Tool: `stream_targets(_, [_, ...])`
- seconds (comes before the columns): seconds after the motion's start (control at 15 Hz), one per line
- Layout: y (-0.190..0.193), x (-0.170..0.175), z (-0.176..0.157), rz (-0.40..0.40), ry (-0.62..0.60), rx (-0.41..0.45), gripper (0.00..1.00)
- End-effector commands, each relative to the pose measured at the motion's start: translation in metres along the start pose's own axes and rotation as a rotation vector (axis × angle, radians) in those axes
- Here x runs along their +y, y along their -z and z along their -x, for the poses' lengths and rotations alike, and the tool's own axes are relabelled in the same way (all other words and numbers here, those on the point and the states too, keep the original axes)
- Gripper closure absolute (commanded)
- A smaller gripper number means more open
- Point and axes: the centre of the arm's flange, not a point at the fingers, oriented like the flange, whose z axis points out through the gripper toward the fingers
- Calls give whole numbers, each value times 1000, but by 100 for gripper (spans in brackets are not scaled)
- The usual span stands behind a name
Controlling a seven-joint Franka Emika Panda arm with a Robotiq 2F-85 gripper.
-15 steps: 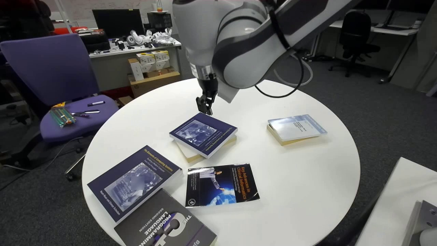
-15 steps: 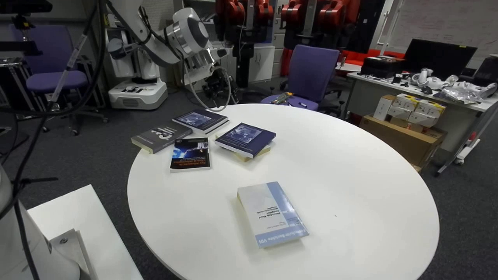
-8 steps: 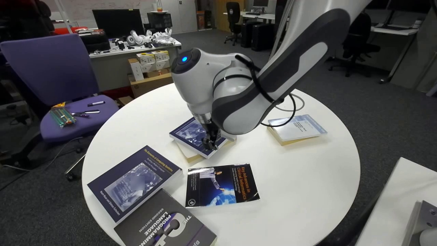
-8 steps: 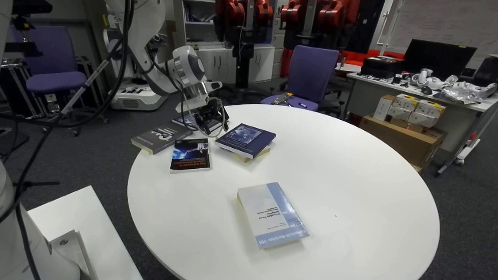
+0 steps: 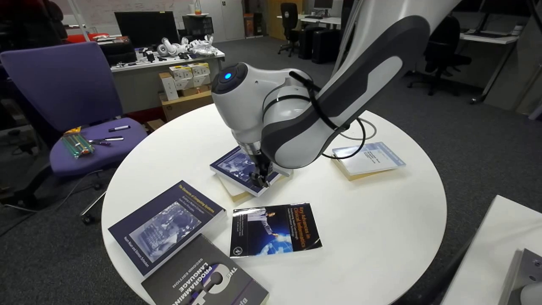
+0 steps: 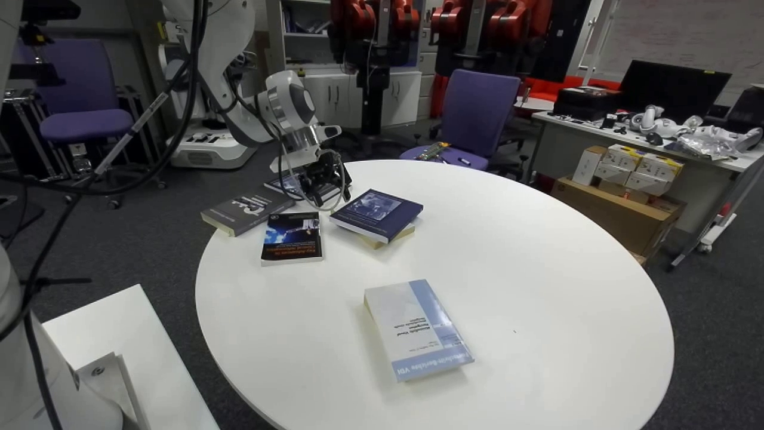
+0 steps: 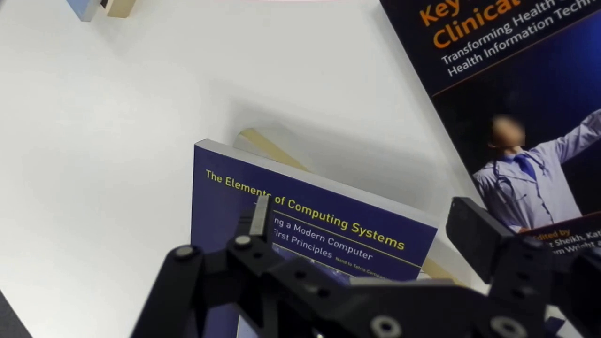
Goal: Move the blue book to the right
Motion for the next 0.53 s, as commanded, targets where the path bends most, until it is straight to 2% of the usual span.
stream_targets(0.0, [2, -7, -1, -26, 1, -8, 0])
stream_targets(0.27, [-15, -20, -5, -69, -9, -38, 0])
stream_targets(0.47, [-23, -24, -7, -51, -8, -43, 0])
